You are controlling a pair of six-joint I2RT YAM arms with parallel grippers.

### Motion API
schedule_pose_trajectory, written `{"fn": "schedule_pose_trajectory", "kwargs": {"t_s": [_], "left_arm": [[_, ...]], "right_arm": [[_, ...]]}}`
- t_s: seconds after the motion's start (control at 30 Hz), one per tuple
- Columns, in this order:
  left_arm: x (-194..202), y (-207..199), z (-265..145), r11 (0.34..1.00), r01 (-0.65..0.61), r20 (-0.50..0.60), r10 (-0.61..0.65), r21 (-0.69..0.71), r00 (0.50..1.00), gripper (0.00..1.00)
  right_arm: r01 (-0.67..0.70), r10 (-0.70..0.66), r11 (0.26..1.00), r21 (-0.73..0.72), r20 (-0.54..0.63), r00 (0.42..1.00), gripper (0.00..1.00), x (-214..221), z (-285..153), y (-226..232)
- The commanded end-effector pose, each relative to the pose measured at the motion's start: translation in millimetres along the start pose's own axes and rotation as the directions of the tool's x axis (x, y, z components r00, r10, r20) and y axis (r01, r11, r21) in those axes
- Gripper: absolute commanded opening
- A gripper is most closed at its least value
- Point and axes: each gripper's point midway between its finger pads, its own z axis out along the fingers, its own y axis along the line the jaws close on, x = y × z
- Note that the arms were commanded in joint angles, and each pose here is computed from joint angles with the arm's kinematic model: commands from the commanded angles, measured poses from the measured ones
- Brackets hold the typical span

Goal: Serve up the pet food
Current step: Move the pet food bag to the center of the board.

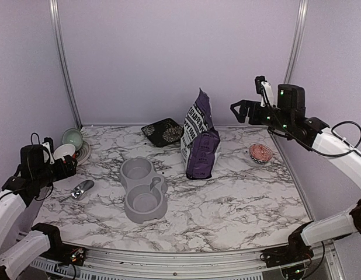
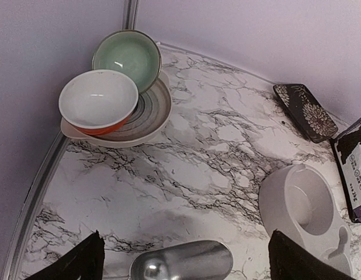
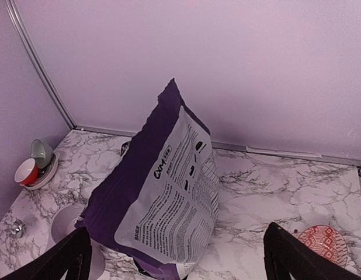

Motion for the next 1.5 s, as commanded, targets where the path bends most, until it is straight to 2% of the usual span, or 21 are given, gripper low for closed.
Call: {"fn": "schedule_pose_trajectory", "kwargs": {"t_s": [0.0,0.33,0.6,0.9,1.07,1.23,1.47], "left_arm": [[0.6,-1.9,-0.3,1.0,-0.011,-0.028,0.011,0.003,1.0,0.99],[7.5,0.0,7.7,0.999,0.031,-0.092,-0.033,-0.02,0.995,0.99],[16.7,-4.3,16.2,1.0,0.019,-0.175,-0.02,-0.008,0.984,0.99],[10.3,-1.6,7.8,1.0,0.02,-0.128,-0.022,-0.019,0.992,0.99],[6.7,-1.4,4.4,1.0,0.021,-0.109,-0.023,-0.019,0.994,0.99],[5.9,0.3,3.6,0.999,0.021,-0.103,-0.024,-0.029,0.994,0.99],[6.6,2.1,4.9,0.999,0.021,-0.109,-0.025,-0.042,0.994,0.99]], "right_arm": [[0.002,0.0,1.0,0.026,-0.059,0.998,1.0,-1.3,11.1,27.7],[0.059,-0.057,0.998,0.017,-0.107,0.993,1.0,14.5,32.5,87.1],[0.094,-0.076,0.99,0.105,-0.166,0.983,1.0,42.1,53.2,87.7],[0.134,-0.112,0.984,0.114,-0.187,0.976,0.94,63.9,76.1,86.6],[0.17,-0.145,0.978,0.12,-0.193,0.97,0.82,72.9,88.0,85.3],[0.194,-0.177,0.977,0.091,-0.168,0.97,0.57,68.1,92.3,91.4],[0.19,-0.183,0.981,0.026,-0.16,0.97,0.17,67.0,89.1,102.0]]}}
